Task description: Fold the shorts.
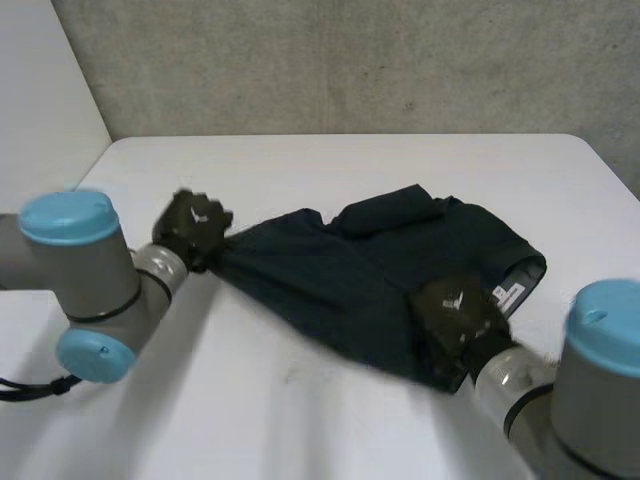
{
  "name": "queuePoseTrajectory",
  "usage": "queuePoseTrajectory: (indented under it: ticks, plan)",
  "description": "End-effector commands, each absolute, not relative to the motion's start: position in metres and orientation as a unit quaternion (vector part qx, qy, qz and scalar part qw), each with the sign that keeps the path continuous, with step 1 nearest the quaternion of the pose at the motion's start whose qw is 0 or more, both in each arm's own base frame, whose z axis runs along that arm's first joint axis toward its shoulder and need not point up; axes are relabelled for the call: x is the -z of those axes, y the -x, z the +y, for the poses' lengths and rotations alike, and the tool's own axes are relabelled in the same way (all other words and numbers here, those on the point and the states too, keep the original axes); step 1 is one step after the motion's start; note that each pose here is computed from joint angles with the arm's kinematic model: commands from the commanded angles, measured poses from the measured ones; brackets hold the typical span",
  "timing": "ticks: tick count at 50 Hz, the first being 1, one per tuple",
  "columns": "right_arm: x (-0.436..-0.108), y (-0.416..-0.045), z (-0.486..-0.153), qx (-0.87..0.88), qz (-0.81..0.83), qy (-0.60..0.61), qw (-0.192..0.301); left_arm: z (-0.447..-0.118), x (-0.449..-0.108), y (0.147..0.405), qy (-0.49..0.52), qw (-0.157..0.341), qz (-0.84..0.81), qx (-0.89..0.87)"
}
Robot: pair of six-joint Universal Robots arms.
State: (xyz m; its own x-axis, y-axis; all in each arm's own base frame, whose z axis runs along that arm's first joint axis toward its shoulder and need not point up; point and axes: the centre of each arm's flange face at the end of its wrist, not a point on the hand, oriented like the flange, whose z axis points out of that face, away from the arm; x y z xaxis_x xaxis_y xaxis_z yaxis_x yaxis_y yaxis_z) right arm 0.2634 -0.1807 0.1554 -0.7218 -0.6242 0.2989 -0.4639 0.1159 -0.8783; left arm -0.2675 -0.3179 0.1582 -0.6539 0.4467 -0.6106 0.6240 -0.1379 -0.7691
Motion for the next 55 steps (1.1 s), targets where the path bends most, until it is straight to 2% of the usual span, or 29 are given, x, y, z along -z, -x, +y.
queuePoseTrajectory:
  ticks: [1,2,6,10,14,20,27,32,35,38,42,44,45,46,47,48,49,50,53,55]
  plan:
    - [-0.275,-0.252,-0.198,0.676,0.619,0.399,-0.037,-0.285,-0.276,0.262,-0.329,0.063,0.584,0.74]
    - [-0.288,-0.249,-0.199,0.685,0.61,0.396,-0.047,-0.272,-0.307,0.258,-0.302,0.048,0.565,0.766]
    - [-0.347,-0.241,-0.201,0.726,0.573,0.374,-0.068,-0.235,-0.373,0.245,-0.25,0.009,0.522,0.816]
    - [-0.389,-0.238,-0.198,0.749,0.551,0.36,-0.074,-0.203,-0.414,0.231,-0.222,-0.008,0.49,0.843]
    - [-0.407,-0.238,-0.195,0.75,0.549,0.362,-0.072,-0.196,-0.42,0.229,-0.222,-0.011,0.495,0.84]
    - [-0.367,-0.255,-0.226,0.698,0.595,0.394,-0.059,-0.213,-0.395,0.236,-0.24,-0.009,0.534,0.811]
    - [-0.319,-0.271,-0.252,0.645,0.637,0.419,-0.048,-0.261,-0.327,0.254,-0.258,0.006,0.617,0.743]
    - [-0.274,-0.291,-0.289,0.631,0.648,0.423,-0.044,-0.305,-0.277,0.271,-0.286,0.028,0.649,0.704]
    - [-0.256,-0.303,-0.31,0.653,0.633,0.413,-0.044,-0.325,-0.261,0.28,-0.296,0.045,0.65,0.699]
    - [-0.244,-0.314,-0.333,0.687,0.606,0.396,-0.051,-0.341,-0.26,0.285,-0.288,0.06,0.642,0.708]
    - [-0.251,-0.327,-0.359,0.746,0.553,0.365,-0.065,-0.366,-0.278,0.292,-0.253,0.067,0.594,0.76]
    - [-0.264,-0.331,-0.367,0.773,0.526,0.349,-0.064,-0.373,-0.304,0.298,-0.229,0.069,0.54,0.807]
    - [-0.272,-0.332,-0.371,0.787,0.511,0.339,-0.067,-0.376,-0.316,0.298,-0.215,0.071,0.518,0.825]
    - [-0.296,-0.335,-0.377,0.819,0.474,0.315,-0.07,-0.377,-0.327,0.298,-0.201,0.071,0.499,0.84]
    - [-0.309,-0.336,-0.379,0.835,0.455,0.302,-0.07,-0.378,-0.35,0.298,-0.172,0.071,0.456,0.87]
    - [-0.321,-0.337,-0.38,0.849,0.435,0.291,-0.071,-0.377,-0.363,0.297,-0.156,0.072,0.435,0.884]
    - [-0.348,-0.336,-0.381,0.875,0.399,0.265,-0.074,-0.374,-0.377,0.295,-0.139,0.073,0.413,0.897]
    - [-0.358,-0.336,-0.38,0.885,0.384,0.254,-0.073,-0.364,-0.407,0.292,-0.108,0.071,0.371,0.92]
    - [-0.395,-0.331,-0.371,0.912,0.34,0.219,-0.059,-0.338,-0.451,0.287,-0.07,0.055,0.306,0.948]
    - [-0.405,-0.328,-0.369,0.918,0.333,0.21,-0.051,-0.333,-0.457,0.286,-0.065,0.049,0.299,0.951]
